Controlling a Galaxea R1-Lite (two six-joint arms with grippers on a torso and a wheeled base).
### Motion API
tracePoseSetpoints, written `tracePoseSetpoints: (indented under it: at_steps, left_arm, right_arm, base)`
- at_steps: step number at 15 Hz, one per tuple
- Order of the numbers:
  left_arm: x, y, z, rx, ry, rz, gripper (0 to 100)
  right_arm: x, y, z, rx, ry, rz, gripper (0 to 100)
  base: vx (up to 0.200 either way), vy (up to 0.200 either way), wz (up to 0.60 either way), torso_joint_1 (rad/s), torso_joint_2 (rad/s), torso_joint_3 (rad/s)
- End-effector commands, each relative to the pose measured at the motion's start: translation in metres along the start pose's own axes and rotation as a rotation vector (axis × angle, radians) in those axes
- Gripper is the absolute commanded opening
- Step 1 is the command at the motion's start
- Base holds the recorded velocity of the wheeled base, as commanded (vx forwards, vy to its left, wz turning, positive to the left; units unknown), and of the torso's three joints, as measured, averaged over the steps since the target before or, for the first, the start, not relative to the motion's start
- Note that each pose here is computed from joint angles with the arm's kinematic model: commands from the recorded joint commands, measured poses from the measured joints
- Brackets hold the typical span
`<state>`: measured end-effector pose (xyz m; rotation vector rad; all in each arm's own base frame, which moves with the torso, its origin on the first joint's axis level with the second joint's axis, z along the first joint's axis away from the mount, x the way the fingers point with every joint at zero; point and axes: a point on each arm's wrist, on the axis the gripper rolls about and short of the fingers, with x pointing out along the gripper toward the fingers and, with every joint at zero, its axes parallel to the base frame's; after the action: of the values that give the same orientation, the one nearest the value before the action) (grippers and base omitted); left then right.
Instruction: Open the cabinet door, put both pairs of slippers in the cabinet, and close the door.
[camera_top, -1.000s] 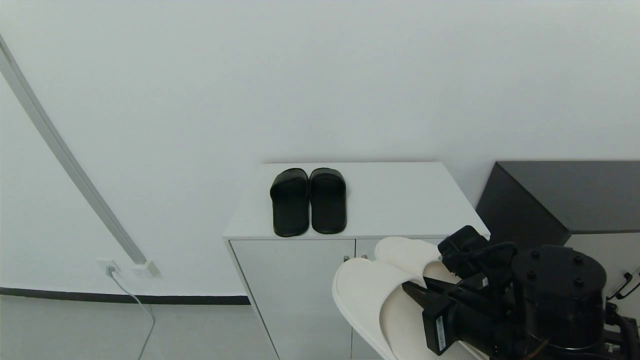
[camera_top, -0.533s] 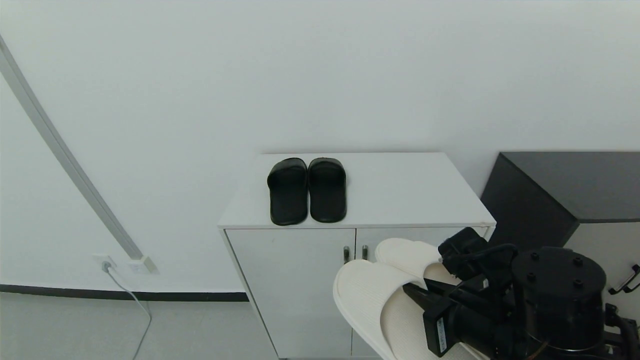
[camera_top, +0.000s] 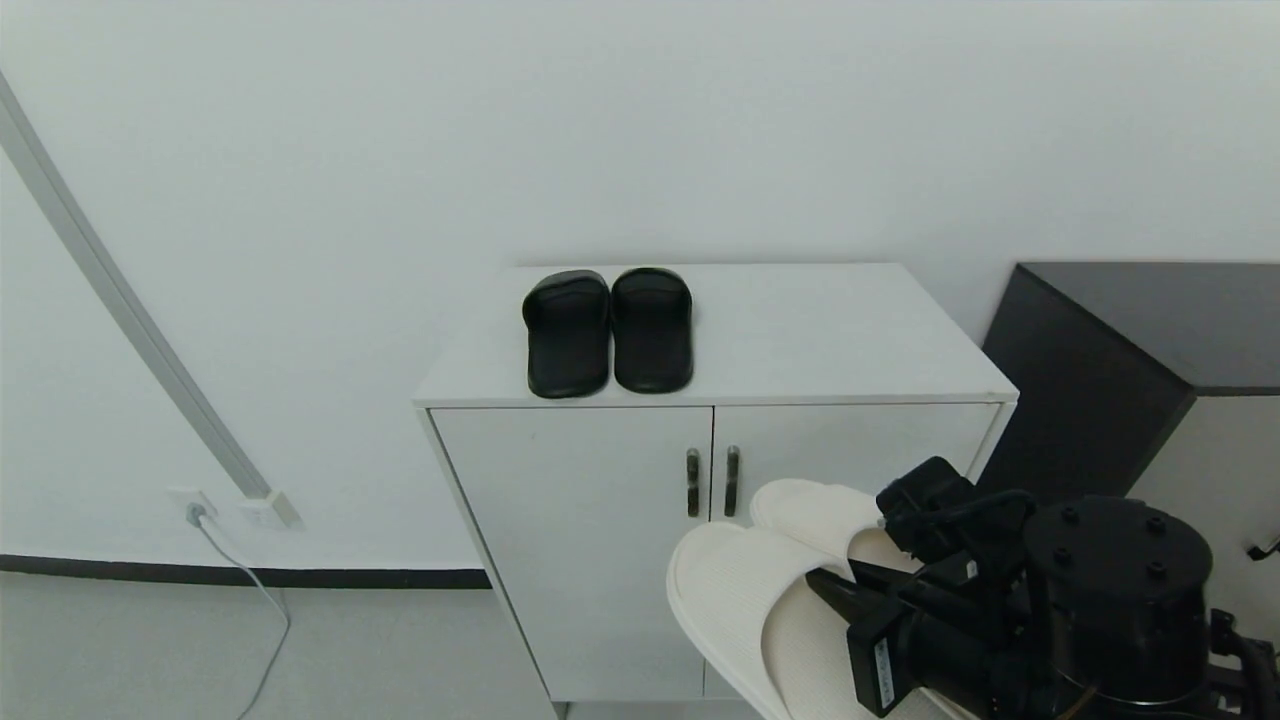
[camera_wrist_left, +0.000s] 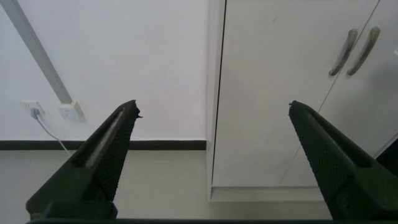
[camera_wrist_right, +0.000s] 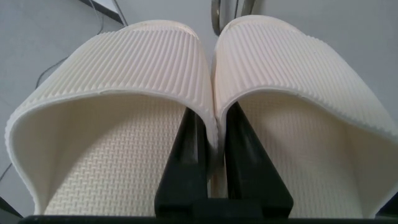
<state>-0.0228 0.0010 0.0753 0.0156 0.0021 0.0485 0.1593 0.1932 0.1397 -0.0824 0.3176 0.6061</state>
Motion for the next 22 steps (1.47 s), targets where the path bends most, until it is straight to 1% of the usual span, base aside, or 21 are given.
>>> tracePoseSetpoints:
  at_steps: [1,6,10,13,16,22]
  left_arm:
    - [0.000,0.000,0.000,0.000,0.000,0.001,100]
    - [0.000,0.000,0.000,0.000,0.000,0.001,100]
    - [0.000,0.000,0.000,0.000,0.000,0.001,100]
    - [0.000,0.000,0.000,0.000,0.000,0.001,100]
    - [0.000,-0.001,0.000,0.003,-0.001,-0.045,100]
    - [0.000,-0.001,0.000,0.003,0.001,-0.047,100]
  right_arm:
    - [0.000,0.000,-0.001,-0.001,0.003,0.000,0]
    - [-0.006,0.002,-0.005,-0.010,0.009,0.014,0]
    - [-0.026,0.004,-0.014,-0.024,0.022,0.125,0]
    - [-0.024,0.004,-0.016,-0.027,0.031,0.126,0]
    - [-0.023,0.005,-0.017,-0.029,0.039,0.126,0]
    - [-0.023,0.004,-0.020,-0.033,0.049,0.122,0]
  base:
    - [0.000,0.000,0.00,-0.217,0.54,0.315]
    - [0.000,0.000,0.00,-0.203,0.52,0.319]
    - [0.000,0.000,0.00,-0.172,0.50,0.315]
    - [0.000,0.000,0.00,-0.154,0.48,0.330]
    - [0.000,0.000,0.00,-0.131,0.47,0.339]
    - [0.000,0.000,0.00,-0.076,0.45,0.365]
